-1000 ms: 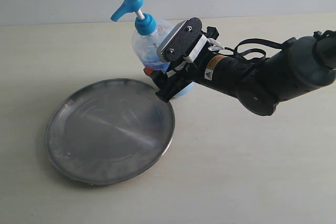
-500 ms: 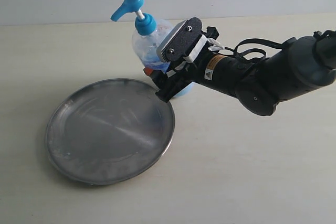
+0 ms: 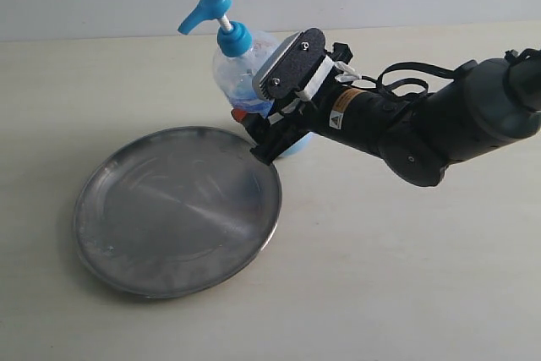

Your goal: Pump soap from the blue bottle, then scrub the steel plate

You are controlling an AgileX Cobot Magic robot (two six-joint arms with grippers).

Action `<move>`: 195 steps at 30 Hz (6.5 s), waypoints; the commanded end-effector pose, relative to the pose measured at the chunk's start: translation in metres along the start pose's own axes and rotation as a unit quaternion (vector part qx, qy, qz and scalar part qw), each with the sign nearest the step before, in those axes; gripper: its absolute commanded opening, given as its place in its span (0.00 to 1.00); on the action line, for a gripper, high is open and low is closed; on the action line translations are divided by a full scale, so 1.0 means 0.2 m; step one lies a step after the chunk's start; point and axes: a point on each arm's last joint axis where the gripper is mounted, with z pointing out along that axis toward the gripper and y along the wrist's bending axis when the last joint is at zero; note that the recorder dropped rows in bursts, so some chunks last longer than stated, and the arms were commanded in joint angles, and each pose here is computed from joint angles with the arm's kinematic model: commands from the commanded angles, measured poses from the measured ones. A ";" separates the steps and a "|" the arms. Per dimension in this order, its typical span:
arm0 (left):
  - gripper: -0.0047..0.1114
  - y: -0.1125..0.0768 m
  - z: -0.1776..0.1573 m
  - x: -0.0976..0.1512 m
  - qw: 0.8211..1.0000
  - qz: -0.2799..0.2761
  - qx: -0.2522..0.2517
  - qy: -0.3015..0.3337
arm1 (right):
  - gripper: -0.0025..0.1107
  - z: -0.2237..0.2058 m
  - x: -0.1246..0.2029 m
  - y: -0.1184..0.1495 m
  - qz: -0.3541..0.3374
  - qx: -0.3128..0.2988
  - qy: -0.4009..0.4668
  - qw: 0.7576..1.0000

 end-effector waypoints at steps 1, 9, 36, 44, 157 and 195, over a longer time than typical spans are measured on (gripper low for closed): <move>0.05 -0.07 0.07 -0.11 0.999 0.011 0.050 0.015 | 0.02 -0.01 -0.08 -0.02 -0.007 0.011 -0.046 0.999; 0.05 -0.12 0.18 -0.27 0.995 0.025 0.085 0.039 | 0.02 -0.01 -0.08 -0.02 -0.008 0.010 -0.046 0.999; 0.05 -0.56 0.48 -0.65 0.960 0.146 0.215 0.101 | 0.02 -0.01 -0.08 -0.02 -0.008 0.010 -0.046 0.999; 0.05 -0.56 0.53 -0.62 0.959 0.138 0.210 0.129 | 0.02 -0.01 -0.08 -0.02 -0.008 0.010 -0.046 0.999; 0.05 -0.53 0.88 -0.42 0.951 0.130 0.176 0.220 | 0.02 -0.02 -0.09 0.01 -0.021 -0.022 -0.062 0.998; 0.05 -0.42 0.00 -0.59 0.978 0.135 0.148 -0.057 | 0.02 -0.03 -0.06 -0.13 0.091 0.026 -0.055 0.994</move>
